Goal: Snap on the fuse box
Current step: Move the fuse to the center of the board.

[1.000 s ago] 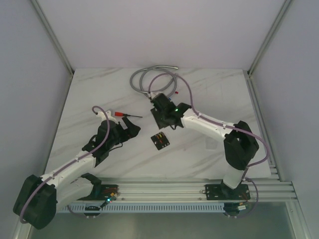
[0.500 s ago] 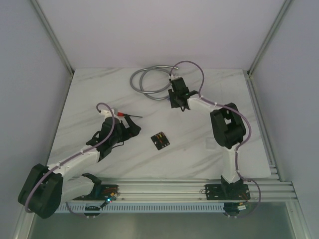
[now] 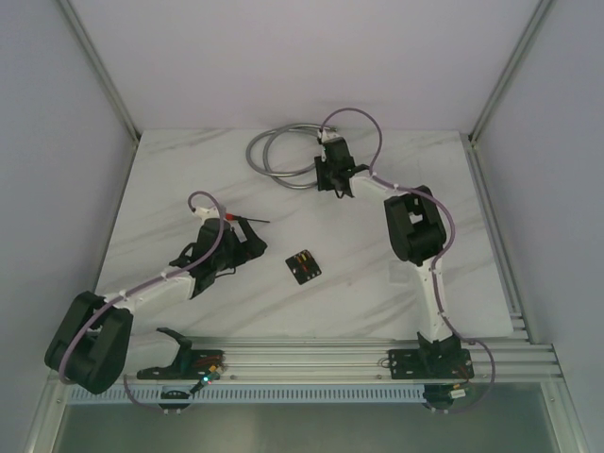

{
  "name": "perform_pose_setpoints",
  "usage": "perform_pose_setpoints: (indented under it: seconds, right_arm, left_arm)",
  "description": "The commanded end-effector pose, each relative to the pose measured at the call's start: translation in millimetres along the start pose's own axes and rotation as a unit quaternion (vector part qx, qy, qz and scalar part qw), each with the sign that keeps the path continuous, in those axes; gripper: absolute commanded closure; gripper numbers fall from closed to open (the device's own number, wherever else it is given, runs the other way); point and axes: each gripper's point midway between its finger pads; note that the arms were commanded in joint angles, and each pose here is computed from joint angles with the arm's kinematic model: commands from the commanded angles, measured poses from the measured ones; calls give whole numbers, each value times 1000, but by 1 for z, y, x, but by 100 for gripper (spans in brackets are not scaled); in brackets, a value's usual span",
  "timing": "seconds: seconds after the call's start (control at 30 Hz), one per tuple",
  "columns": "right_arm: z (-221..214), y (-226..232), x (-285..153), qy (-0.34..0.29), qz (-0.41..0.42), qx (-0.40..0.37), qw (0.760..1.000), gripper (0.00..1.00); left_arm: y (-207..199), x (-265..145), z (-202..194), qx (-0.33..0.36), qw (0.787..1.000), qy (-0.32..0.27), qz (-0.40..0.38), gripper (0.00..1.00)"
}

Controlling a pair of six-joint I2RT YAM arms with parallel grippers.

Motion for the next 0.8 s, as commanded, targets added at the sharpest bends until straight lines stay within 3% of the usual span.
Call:
perform_pose_setpoints:
  seconds: [0.0,0.37,0.77]
  right_arm:
    - [11,10,15,-16,27,9,999,61]
    - [-28,9,19,47,26,1,999,66]
    - [-80,-10,-29,98,-32,-52,993,75]
  left_arm:
    - [-10,3,11,4,1000,-8,-15,0]
    - [-10,5,10,2,1000,-2,-18,0]
    - [-14,-3,10,-10,999,-7,-32,0]
Point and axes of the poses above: each gripper's point midway between its finger pads, its own x axis out along the fingers, its own y axis along the line the jaws close on, z = x × y, and after that the axes turned 3 degrees about x, right-handed
